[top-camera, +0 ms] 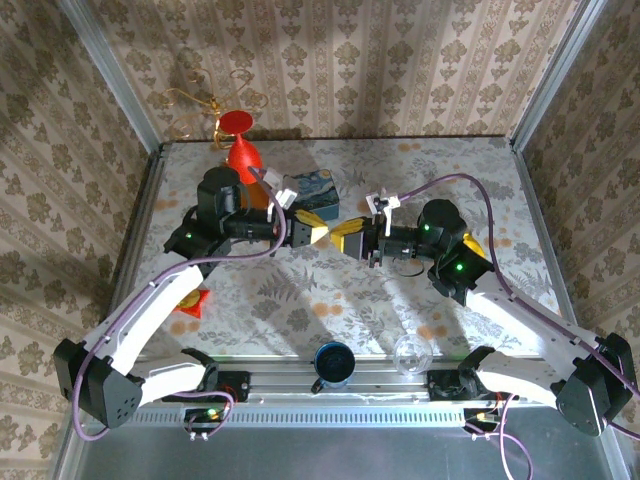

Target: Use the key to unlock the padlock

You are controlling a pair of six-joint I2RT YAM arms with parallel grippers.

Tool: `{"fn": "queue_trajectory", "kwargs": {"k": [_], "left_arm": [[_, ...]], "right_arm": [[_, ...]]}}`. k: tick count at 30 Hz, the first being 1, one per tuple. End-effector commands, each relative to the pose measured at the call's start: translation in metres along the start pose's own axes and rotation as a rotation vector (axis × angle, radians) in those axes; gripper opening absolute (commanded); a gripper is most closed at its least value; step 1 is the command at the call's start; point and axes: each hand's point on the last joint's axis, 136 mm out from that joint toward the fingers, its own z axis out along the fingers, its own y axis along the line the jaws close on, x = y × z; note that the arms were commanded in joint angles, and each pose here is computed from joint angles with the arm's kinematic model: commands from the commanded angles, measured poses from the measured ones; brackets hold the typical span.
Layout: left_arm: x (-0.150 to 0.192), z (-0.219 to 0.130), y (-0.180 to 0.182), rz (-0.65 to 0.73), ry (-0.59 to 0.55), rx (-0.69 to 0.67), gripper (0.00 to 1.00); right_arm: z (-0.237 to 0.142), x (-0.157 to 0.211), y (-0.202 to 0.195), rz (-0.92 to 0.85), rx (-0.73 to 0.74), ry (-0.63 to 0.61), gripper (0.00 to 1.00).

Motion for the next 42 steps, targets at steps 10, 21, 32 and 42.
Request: {"fn": "queue_trajectory", "kwargs": {"k": [10,21,32,42], "left_arm": [[-0.010,-0.010,-0.001,0.007,-0.055,0.000,0.00],[-0.020,-0.048,0.064,-0.083,-0.204,-0.461,1.00],[0.051,-0.090,0.149,-0.408,-0.112,-1.109,1.00],[0.115,-0.056,0.189,-0.560,0.046,-1.318,0.98]], "right_arm": [[0.000,-0.002,0.002,-0.034,-0.002,-0.007,0.00],[-0.016,0.005,-0.049,0.059,0.299,-0.033,0.00],[-0.063,0.024,-0.111,0.263,0.615,-0.071,0.00],[-0.099,0.069,-0.156,0.438,0.841,-0.014,0.00]]}}
